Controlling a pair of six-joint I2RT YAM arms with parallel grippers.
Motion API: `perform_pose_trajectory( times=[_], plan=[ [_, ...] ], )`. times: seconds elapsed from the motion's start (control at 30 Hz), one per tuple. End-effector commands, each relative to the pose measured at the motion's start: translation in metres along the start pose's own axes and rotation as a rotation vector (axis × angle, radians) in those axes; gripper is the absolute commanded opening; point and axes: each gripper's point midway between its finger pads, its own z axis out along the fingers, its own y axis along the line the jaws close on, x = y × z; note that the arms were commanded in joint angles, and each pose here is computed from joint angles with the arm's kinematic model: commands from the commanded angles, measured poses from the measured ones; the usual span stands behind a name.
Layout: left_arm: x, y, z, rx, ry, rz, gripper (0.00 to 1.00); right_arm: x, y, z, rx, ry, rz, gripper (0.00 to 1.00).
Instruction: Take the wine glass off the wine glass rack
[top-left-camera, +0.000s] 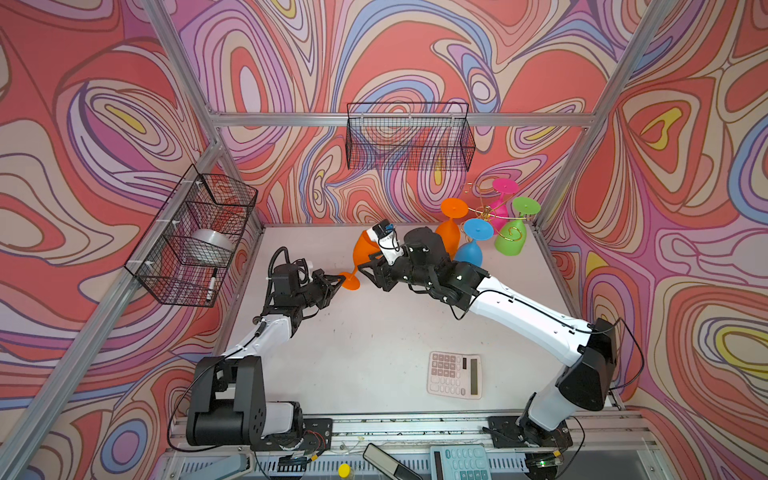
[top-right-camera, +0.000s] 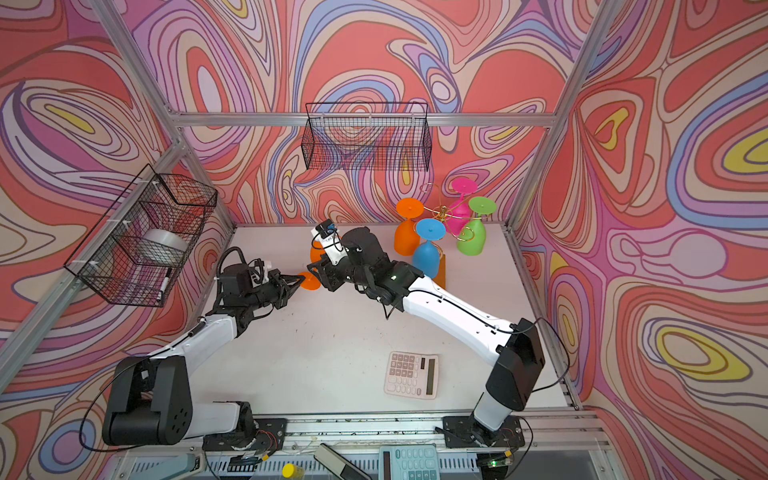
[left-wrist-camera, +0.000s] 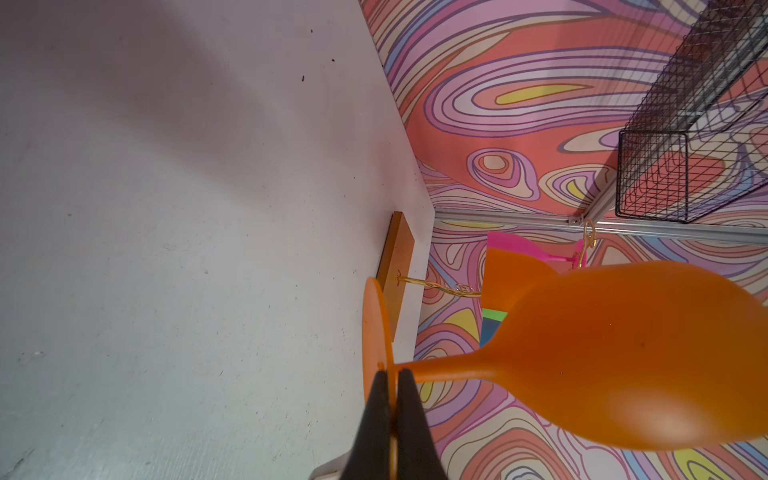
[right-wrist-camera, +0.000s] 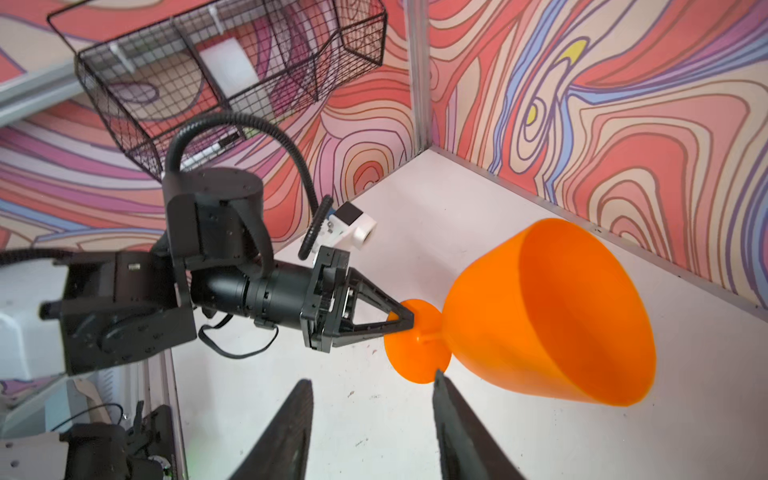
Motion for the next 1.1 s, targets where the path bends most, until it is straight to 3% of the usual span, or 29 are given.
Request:
perform_pose_trajectory(
  times=[0.0,0.53,1.07],
  plan=[
    [-0.005,-0.015,0.000,0.081,-0.012,0.046,0.00,-0.008,-0.008,-0.007,0.002,0.000,0.121,0.47],
    [-0.006,-0.020,0.003,0.177,-0.020,0.030,0.00,-0.031,-0.035,-0.017,0.063,-0.061,0.297,0.42],
    [-0.010,-0.020,0.006,0.252,-0.034,-0.017,0.00,-0.033,-0.031,0.011,0.023,0.130,-0.100,0.36]
  ],
)
